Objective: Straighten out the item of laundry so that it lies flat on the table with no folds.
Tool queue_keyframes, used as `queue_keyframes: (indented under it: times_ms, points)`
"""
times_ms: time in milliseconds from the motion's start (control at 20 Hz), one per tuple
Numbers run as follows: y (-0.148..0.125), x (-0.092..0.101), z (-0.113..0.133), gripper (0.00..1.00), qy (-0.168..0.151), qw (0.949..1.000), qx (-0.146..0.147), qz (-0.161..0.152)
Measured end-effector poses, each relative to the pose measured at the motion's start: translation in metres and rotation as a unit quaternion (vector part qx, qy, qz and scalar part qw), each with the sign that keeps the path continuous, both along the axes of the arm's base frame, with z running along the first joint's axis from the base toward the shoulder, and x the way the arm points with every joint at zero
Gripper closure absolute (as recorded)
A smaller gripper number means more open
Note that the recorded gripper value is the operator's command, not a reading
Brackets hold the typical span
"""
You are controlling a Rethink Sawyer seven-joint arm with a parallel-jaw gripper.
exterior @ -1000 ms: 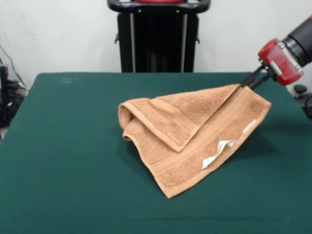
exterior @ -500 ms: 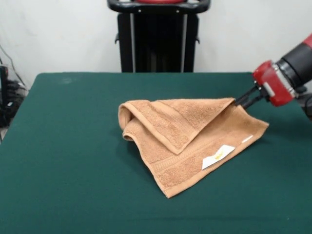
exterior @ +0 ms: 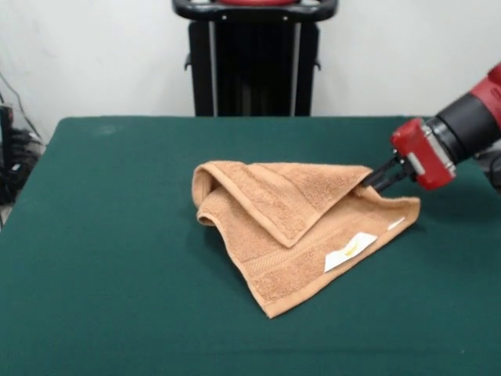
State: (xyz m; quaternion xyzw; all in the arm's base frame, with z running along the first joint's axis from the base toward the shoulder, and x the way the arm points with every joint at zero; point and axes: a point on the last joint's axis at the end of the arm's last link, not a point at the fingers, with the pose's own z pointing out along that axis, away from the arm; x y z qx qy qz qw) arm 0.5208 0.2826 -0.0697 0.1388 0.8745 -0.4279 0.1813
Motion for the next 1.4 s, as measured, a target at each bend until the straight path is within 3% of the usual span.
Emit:
queue_keyframes:
  times_ms: [250,400,450,950,1400]
  points:
    - [-0.009,0.012,0.010,1.00,-0.014,0.9990,0.041,0.010]
    - [-0.020,0.026,0.029,1.00,-0.031,0.9969,0.071,0.012]
    - [-0.036,0.042,0.057,0.00,-0.055,0.9939,0.095,0.015]
    - [-0.074,0.071,0.103,0.00,-0.097,0.9905,0.094,0.028]
    - [-0.112,0.090,0.116,0.00,-0.118,0.9858,0.116,0.028]
